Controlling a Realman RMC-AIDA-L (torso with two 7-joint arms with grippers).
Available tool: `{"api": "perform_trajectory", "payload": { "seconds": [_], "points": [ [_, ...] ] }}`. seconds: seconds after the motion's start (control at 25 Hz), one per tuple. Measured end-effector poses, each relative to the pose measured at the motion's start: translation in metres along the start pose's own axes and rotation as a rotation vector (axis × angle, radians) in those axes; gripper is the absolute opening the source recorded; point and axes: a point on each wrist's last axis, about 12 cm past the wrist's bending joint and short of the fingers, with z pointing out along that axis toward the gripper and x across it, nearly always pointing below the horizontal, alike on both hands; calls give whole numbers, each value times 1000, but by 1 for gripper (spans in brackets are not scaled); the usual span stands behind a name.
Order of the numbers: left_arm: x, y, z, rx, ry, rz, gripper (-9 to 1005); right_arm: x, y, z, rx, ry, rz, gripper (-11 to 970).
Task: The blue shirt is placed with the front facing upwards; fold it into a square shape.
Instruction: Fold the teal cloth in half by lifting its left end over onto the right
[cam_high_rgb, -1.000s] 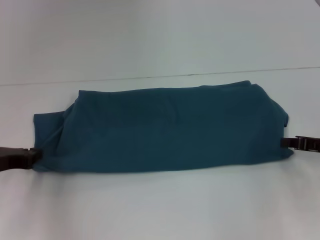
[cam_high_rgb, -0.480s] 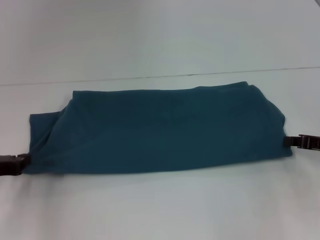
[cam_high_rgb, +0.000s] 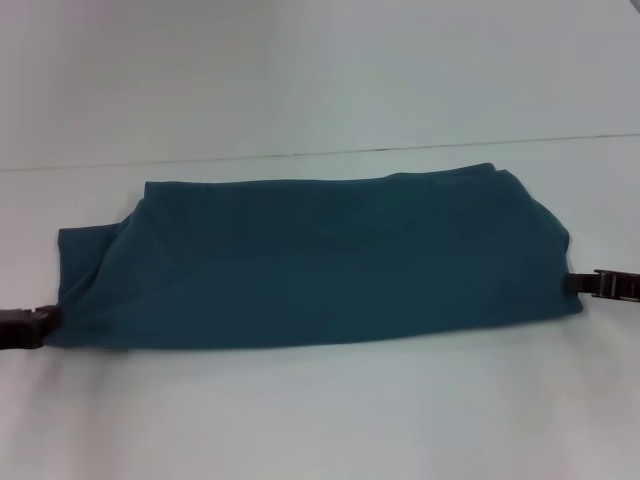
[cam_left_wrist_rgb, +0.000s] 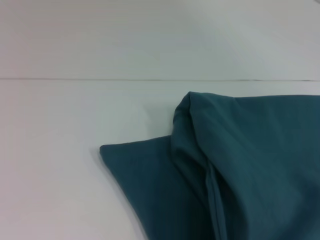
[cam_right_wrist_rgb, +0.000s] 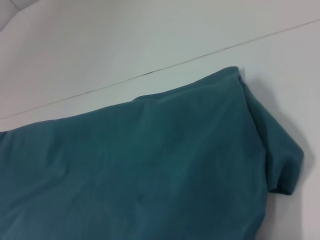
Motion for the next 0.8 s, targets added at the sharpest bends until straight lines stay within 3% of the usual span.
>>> {"api": "perform_trajectory", "payload": {
  "seconds": [0.32, 0.36, 0.6, 0.8],
  "points": [
    [-2, -1, -1, 22, 1, -15, 3, 0, 0, -2, -9, 2, 2, 52],
    [-3, -1, -2, 24, -3, -24, 3, -1, 0, -3, -14, -1, 0, 91],
    [-13, -2, -1, 32, -51, -40, 171, -13, 3, -11, -23, -24, -29, 309],
    [-27, -7, 3, 37, -85, -18, 502, -18, 3, -14, -24, -44, -29, 421]
  ]
}}
